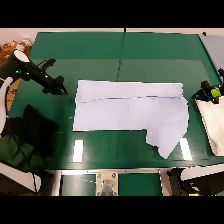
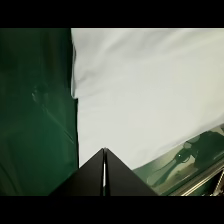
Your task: Fold the shirts.
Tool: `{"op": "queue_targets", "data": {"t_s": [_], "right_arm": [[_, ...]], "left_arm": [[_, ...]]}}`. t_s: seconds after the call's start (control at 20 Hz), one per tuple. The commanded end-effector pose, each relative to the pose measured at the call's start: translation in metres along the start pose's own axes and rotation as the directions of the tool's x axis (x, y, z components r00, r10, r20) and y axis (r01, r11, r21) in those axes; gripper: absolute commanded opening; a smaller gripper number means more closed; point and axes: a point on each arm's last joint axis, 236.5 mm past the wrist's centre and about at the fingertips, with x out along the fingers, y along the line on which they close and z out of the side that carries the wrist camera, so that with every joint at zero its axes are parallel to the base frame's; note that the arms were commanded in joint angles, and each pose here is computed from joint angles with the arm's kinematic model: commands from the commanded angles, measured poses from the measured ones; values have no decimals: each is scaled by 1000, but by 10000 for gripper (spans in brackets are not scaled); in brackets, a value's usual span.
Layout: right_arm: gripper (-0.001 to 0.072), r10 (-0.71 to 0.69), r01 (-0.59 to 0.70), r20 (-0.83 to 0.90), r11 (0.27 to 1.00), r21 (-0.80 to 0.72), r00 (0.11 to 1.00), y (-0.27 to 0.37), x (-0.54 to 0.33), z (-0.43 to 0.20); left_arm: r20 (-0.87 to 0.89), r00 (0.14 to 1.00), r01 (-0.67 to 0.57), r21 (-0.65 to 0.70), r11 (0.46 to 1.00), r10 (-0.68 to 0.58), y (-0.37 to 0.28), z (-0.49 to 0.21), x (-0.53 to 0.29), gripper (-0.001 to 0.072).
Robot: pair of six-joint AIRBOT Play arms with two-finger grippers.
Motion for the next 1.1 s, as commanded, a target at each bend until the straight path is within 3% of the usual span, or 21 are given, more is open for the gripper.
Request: {"op": "queue_targets", "data": {"t_s": [0.0,0.25,0.3,0.35,0.4,0.55,0.95,1.0,1.05], "right_arm": [[17,-8,7,15,998,70,1000,-7,-16,-45],[19,-41,1,162,971,238,986,-28,-21,-105],[65,-27,-10,147,968,250,989,-27,-13,-116],[178,6,-42,135,963,267,991,-22,-4,-122],[193,38,-72,124,955,287,992,-18,4,-126],[195,67,-108,133,939,327,989,-19,21,-130],[196,43,-104,179,932,348,983,-29,30,-123],[195,42,-104,181,932,348,983,-29,30,-123],[196,41,-104,183,932,348,982,-29,30,-122]], "left_arm": [[-20,998,-58,-13,998,58,-9,-41,-4,24],[224,968,-105,-62,992,117,-33,-102,30,27],[265,957,-92,-103,990,116,-35,-113,39,88],[281,954,-69,-139,988,106,-36,-124,49,397],[283,955,-37,-186,982,90,-37,-135,63,720],[255,966,29,-272,962,43,-40,-163,109,706],[518,852,159,-390,907,73,-28,-124,125,703],[519,851,158,-407,900,85,-23,-121,129,633],[513,853,157,-426,891,95,-20,-120,133,320]]}}
